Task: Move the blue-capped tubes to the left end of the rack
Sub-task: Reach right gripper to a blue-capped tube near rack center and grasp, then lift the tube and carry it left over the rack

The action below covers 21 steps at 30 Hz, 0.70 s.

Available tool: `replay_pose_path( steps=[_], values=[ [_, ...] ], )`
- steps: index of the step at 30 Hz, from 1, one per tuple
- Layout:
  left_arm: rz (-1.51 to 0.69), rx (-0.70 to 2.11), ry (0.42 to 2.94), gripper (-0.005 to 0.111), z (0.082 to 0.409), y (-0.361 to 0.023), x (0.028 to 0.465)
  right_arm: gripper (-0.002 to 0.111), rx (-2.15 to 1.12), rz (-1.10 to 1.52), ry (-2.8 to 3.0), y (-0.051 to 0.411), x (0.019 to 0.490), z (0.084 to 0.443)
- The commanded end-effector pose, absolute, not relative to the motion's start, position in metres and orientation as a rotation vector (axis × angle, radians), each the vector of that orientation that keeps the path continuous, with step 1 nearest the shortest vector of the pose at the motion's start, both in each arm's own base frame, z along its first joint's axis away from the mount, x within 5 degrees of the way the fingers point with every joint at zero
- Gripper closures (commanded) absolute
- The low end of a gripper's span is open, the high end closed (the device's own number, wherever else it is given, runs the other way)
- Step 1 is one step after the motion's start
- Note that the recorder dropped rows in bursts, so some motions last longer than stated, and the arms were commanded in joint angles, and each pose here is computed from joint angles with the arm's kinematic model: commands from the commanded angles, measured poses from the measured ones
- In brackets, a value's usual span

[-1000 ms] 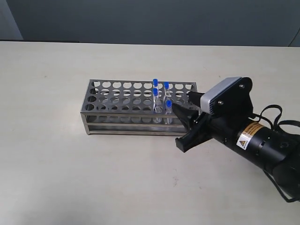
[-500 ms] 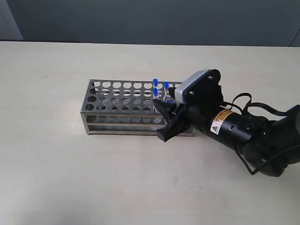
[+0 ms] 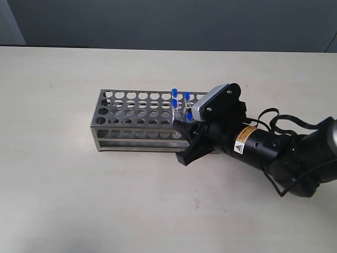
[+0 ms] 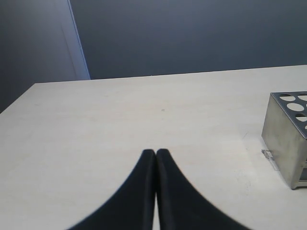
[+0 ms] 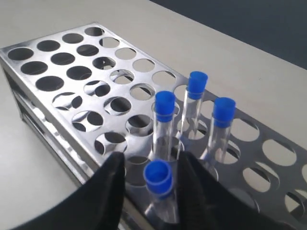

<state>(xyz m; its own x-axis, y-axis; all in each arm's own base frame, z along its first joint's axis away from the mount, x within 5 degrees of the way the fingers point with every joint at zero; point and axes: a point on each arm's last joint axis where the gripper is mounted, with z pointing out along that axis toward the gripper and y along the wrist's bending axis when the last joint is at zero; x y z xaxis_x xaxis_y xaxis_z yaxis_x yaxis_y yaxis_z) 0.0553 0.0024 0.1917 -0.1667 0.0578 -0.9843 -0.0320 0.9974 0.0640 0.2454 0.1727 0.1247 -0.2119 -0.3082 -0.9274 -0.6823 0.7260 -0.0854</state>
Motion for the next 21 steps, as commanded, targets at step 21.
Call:
replay_pose_path(
  steps=[21],
  values=[
    [0.074,0.019,1.724,0.106,0.191,0.002,0.055,0.108,-0.734,0.406,1.76,0.169,0.245,0.152]
  ],
)
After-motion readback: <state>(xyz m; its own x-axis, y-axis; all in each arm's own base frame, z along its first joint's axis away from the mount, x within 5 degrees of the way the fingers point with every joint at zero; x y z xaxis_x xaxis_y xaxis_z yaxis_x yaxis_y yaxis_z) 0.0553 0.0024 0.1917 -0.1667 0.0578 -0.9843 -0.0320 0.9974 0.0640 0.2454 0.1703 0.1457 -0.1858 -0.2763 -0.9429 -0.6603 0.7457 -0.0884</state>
